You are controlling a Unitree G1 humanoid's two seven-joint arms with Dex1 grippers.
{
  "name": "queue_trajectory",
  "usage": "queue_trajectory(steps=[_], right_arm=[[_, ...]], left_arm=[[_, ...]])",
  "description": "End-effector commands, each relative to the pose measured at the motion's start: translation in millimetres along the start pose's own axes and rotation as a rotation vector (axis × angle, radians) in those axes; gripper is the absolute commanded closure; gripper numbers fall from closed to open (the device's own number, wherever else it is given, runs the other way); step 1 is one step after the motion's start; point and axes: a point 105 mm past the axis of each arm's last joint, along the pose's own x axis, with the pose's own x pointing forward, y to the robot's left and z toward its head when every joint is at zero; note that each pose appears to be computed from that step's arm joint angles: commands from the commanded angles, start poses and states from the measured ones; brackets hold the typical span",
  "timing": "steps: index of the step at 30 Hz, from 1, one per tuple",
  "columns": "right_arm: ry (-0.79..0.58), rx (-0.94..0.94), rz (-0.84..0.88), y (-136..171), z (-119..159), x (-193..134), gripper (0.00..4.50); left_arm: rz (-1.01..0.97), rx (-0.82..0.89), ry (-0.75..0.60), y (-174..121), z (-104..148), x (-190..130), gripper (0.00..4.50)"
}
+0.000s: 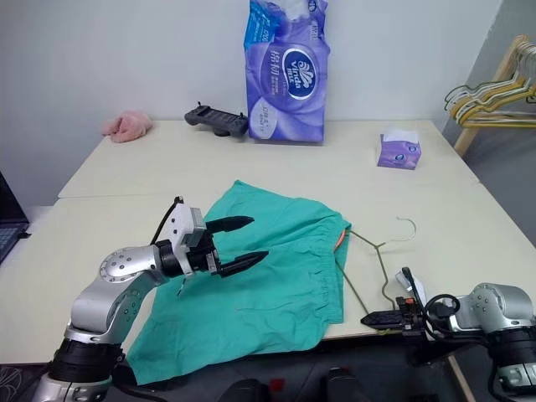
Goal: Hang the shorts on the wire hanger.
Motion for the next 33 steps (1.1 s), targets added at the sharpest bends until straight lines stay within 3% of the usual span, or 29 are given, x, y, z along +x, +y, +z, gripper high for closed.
queue_trajectory(steps=[1, 13, 22, 33], right_arm=[[-0.044, -0.105, 0.005, 22.9, 24.0, -17.3, 4.5], [0.042, -0.194, 0.014, 40.4, 24.3, -47.8, 4.5], [0.074, -0.207, -0.035, 21.9, 28.8, -25.6, 4.5], [-0.113, -0.393, -0.162, 26.5, 84.9, -54.9, 4.5]], left_arm=[[-0.01, 0.033, -0.019, 2.8, 9.5, 0.3, 0.01], [-0.018, 0.036, -0.008, 2.7, 6.5, -1.3, 0.01], [-0.018, 0.044, -0.008, 2.4, 6.4, -0.1, 0.01], [0.001, 0.079, 0.012, 17.9, 8.8, -5.5, 0.01]])
